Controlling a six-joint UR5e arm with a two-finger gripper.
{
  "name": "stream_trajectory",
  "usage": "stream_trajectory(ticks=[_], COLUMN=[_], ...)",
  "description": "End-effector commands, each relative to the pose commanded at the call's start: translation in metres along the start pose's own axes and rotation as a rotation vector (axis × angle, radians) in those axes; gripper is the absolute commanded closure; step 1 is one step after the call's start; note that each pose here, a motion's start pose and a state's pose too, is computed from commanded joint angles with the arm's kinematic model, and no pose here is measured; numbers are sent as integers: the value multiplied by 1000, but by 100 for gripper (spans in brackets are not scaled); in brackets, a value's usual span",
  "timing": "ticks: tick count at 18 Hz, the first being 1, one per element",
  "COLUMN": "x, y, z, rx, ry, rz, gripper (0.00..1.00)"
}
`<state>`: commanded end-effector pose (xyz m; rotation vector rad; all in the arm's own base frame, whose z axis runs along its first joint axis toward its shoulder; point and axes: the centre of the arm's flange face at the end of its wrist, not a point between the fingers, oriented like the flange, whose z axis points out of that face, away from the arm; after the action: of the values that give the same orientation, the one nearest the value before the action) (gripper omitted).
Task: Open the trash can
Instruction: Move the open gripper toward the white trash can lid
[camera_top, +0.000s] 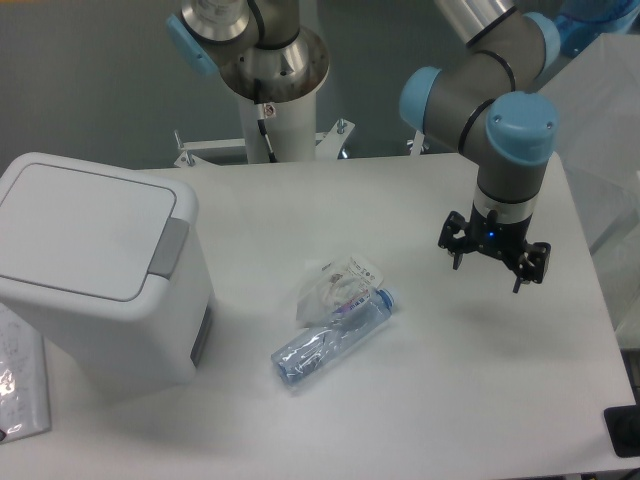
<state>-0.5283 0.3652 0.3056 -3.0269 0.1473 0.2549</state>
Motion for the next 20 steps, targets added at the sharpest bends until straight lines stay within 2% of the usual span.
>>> stream_trajectory(ticks=[5,8,11,14,16,18,20], x=[3,11,18,29,27,23,29], y=[-2,-19,-28,-60,-76,-95,-122], z=[0,3,-2,-16,-33,-56,-75], rx=[2,97,123,149,182,245,344], ry=[2,-9,7,-3,-17,-17,36], rz=[-2,-6,-140,-179,-279,-388,-444], gripper=[0,0,0,0,0,0,0])
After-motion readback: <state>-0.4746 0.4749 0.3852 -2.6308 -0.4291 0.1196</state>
